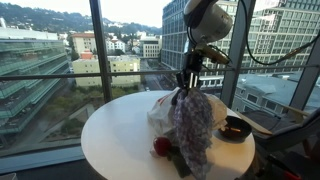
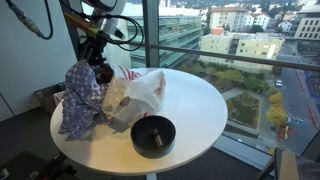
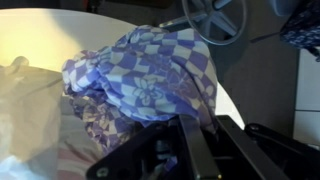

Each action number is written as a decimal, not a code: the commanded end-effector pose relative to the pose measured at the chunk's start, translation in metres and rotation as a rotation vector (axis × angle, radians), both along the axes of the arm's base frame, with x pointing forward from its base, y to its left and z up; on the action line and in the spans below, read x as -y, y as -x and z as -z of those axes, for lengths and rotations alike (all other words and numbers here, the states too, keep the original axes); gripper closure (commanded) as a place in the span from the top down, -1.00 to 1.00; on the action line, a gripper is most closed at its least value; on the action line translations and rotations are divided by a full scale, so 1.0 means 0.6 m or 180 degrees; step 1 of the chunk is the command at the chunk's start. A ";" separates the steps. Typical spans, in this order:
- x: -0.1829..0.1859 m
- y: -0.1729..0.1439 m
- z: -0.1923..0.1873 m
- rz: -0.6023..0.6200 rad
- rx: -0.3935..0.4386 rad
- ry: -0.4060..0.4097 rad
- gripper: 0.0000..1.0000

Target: Remove the objects in the white bag

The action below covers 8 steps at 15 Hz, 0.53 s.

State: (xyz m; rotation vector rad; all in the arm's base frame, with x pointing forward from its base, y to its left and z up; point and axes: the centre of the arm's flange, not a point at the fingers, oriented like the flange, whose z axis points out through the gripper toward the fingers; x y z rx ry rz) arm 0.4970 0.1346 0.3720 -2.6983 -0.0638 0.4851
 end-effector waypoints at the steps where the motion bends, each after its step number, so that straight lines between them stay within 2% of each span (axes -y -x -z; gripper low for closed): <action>1: 0.005 -0.007 -0.053 0.0192 -0.0042 -0.0578 -0.89; 2: 0.008 -0.009 -0.061 0.0204 0.0044 -0.0677 -0.89; 3: 0.013 -0.012 -0.068 0.0210 0.0266 -0.0687 -0.89; 4: 0.019 -0.017 -0.073 0.0196 0.0506 -0.0617 -0.89; 8: 0.042 -0.038 -0.105 0.0092 0.1117 -0.0436 -0.90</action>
